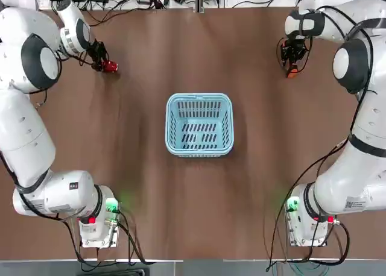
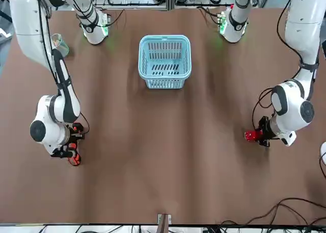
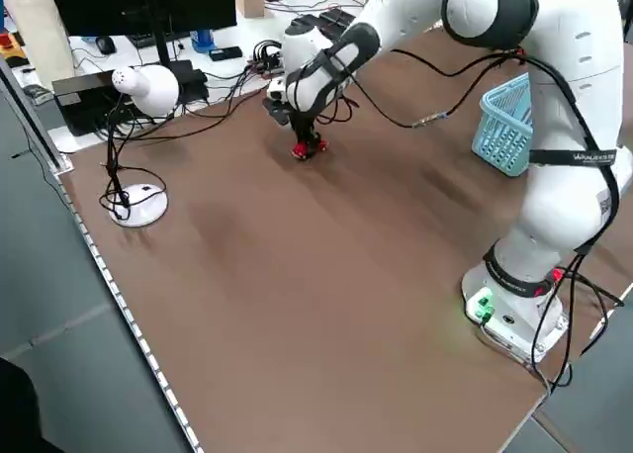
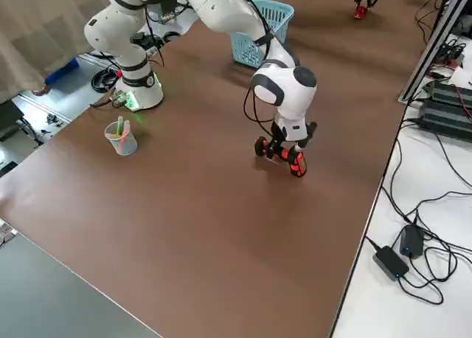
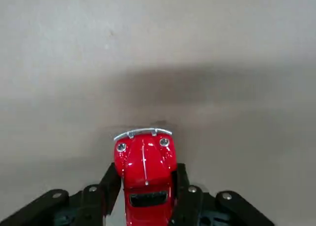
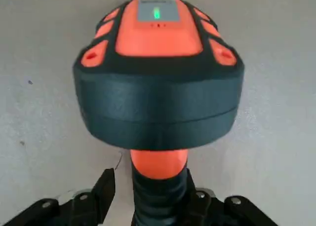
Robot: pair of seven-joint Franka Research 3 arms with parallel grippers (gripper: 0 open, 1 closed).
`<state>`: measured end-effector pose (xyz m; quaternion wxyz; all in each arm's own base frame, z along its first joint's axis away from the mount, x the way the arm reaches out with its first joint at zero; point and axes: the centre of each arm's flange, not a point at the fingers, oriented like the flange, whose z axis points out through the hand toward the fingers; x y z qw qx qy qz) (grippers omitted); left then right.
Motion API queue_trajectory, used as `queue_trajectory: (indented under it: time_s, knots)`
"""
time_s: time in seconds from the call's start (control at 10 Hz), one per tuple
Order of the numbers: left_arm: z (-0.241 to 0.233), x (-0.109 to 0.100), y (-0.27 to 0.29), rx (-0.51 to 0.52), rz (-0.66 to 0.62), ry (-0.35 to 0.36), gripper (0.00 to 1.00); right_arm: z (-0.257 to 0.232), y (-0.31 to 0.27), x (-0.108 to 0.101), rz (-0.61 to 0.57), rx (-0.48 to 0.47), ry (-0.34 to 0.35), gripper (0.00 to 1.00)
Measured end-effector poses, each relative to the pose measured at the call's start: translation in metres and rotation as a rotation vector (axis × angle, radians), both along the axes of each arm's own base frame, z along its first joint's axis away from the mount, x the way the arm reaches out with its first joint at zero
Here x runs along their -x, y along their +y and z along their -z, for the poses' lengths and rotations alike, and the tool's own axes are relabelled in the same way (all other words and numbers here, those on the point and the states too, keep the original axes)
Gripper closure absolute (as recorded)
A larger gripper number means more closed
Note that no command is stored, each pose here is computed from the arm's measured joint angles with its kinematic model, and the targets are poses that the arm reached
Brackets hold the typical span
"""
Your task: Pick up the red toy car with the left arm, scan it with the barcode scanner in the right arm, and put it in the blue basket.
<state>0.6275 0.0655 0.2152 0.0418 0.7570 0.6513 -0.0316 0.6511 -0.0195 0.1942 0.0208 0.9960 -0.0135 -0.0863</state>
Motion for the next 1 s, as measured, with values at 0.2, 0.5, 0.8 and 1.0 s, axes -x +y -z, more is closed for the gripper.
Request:
queue_trajectory:
  time_s: [0.2, 0.5, 0.8, 1.0]
  knots:
    - [-0.032, -0.007, -0.008, 0.011, 0.015, -0.007, 0.51, 0.000, -0.001, 0.001, 0.001, 0.000, 0.011, 0.41]
    - [-0.063, -0.013, -0.039, 0.040, 0.030, -0.022, 0.51, -0.004, -0.002, 0.001, 0.003, 0.001, 0.011, 0.53]
    - [-0.090, -0.024, -0.112, 0.094, -0.052, -0.040, 0.51, -0.007, -0.002, 0.001, 0.003, 0.000, 0.009, 0.65]
    - [-0.119, -0.023, -0.172, 0.108, -0.068, -0.038, 0.51, -0.007, -0.001, 0.001, 0.002, 0.000, 0.009, 0.64]
